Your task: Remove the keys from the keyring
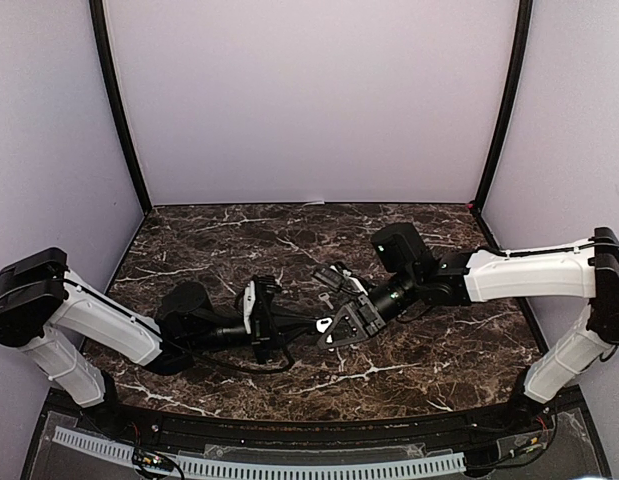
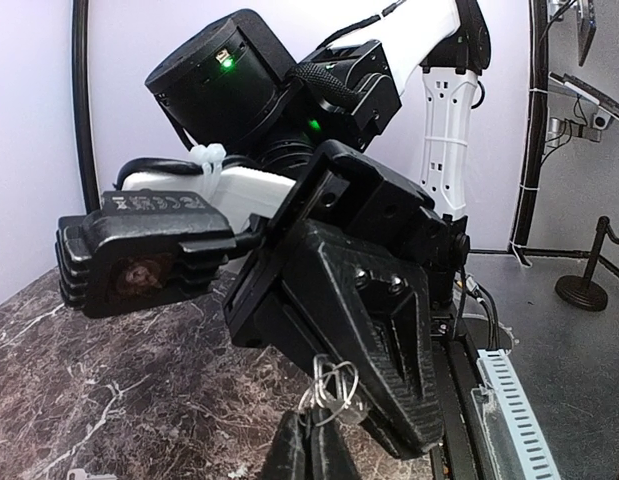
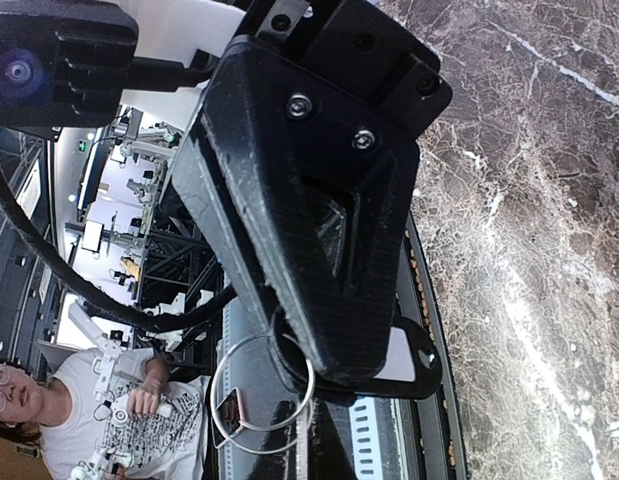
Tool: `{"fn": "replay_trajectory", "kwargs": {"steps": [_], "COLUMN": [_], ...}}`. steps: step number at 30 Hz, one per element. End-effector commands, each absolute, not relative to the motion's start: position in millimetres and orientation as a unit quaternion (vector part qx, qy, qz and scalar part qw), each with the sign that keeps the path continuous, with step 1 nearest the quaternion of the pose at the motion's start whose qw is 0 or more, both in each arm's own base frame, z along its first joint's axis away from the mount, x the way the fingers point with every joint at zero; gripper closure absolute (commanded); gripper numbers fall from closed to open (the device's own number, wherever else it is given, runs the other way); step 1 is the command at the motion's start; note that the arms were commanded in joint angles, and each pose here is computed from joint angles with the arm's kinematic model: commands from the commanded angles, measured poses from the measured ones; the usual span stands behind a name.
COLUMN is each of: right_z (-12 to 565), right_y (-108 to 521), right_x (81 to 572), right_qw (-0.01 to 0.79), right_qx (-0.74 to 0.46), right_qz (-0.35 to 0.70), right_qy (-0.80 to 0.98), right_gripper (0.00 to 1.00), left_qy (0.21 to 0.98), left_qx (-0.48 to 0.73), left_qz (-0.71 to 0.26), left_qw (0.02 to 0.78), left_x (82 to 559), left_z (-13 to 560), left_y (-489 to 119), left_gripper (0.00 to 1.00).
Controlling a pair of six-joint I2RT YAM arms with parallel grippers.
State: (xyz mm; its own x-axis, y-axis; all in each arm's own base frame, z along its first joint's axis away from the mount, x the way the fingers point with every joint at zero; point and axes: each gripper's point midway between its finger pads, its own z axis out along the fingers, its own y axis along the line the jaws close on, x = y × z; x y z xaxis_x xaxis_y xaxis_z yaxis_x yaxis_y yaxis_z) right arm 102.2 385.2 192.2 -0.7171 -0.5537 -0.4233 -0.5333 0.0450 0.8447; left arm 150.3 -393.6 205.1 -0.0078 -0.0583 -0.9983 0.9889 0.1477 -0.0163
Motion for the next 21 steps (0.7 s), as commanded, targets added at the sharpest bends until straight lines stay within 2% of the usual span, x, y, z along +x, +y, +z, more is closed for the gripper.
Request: {"fn": "replay_trajectory", "kwargs": {"steps": [1,5,13,21], "right_z": [195.2,183.2,174.1,182.4], "right_y": [390.6,385.4,375.1,380.8], "right_x": [98.5,102.5,111.6,94.2], "right_qw": [-0.002,-0.014,-0.06,-0.065], "right_qx": [0.398,0.415,0.471,0.516], "right_qz": [-0.574,-0.539,-0.477,-0.496], "right_qy": [-0.716,-0.733,-0.74,-0.695], "right_gripper": [1.0,1.0,1.0,1.0], "left_qy": [0.476,0.47,0.465,0.439], "left_qx": [0.445,0.463,0.51,0.523], "left_qz": [-0.507,-0.521,-0.576,-0.63], "left_qw": [0.564,0.542,0.437,0.369], "left_x": [139.7,127.1,91.4,65.9], "left_z": [237.0,239.0,234.7,243.2], "left_y": [-393.3,-389.6,-388.0,-382.8], "left_gripper": [1.0,1.0,1.0,1.0]}}
